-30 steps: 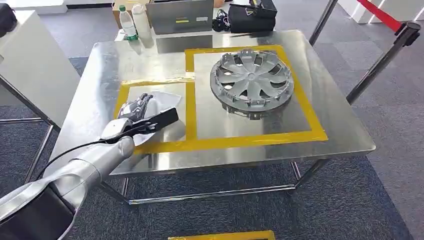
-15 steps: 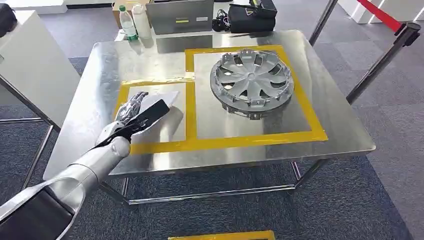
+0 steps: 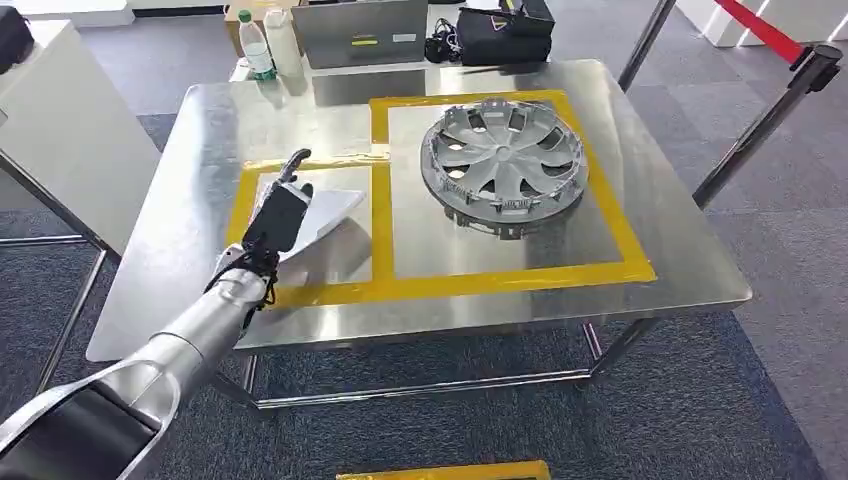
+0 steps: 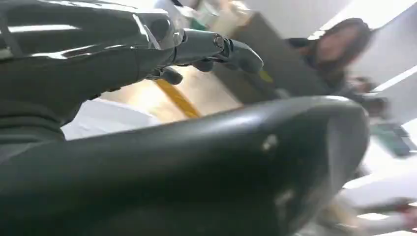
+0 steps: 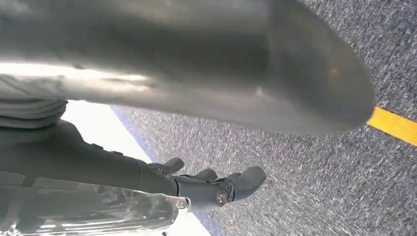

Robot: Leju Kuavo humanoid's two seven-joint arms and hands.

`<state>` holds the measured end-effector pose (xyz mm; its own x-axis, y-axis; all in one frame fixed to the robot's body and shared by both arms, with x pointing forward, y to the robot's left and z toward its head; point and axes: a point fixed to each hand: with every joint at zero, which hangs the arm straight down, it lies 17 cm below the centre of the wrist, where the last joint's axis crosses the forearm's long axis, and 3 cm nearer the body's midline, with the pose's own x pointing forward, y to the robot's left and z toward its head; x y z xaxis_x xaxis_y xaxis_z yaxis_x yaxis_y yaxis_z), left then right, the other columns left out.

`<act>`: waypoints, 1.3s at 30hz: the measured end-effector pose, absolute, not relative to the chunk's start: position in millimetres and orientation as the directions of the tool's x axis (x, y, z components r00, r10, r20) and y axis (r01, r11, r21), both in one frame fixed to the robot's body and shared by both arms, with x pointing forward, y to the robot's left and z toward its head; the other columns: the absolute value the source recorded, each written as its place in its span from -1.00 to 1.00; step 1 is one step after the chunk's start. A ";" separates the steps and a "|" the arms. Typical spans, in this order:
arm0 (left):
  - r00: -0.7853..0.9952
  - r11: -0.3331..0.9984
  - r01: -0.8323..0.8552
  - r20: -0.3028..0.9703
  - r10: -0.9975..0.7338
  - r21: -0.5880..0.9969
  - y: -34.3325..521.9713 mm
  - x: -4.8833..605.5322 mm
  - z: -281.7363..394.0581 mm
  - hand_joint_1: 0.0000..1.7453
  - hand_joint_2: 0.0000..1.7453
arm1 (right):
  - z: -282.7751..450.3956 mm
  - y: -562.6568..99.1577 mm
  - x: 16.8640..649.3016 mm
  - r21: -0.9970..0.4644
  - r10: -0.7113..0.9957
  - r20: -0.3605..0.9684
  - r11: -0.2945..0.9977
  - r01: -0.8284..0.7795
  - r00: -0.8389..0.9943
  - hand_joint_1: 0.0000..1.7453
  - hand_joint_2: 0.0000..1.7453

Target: Take the parts from the cabinet and place them on the table.

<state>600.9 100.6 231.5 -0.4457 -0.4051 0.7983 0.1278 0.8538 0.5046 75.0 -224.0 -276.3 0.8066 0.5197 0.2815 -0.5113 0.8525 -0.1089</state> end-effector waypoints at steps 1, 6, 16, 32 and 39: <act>-0.486 0.887 0.183 0.823 -0.293 0.424 83.7 591.5 244.0 -1.00 -1.00 | -276.2 -224.1 75.9 -0.109 0.514 0.281 0.856 -0.505 0.810 -1.00 -1.00; -0.592 0.915 0.391 0.789 0.166 0.101 41.9 530.5 310.1 -1.00 -1.00 | -275.1 -224.2 82.6 -0.108 0.484 0.296 0.873 -0.475 0.823 -1.00 -1.00; -0.819 0.910 0.381 0.397 0.414 -0.164 168.9 408.5 424.0 -1.00 -1.00 | -271.7 -240.5 108.6 -0.143 0.491 0.333 0.870 -0.472 0.805 -1.00 -1.00; -0.909 0.926 0.280 0.239 0.341 -0.255 244.0 335.0 443.5 -1.00 -1.00 | -273.3 -246.3 101.4 -0.145 0.482 0.324 0.876 -0.460 0.814 -1.00 -1.00; -0.904 0.933 0.254 0.280 0.322 -0.255 240.1 336.6 431.7 -1.00 -1.00 | -273.7 -244.1 98.1 -0.142 0.486 0.321 0.873 -0.466 0.813 -1.00 -1.00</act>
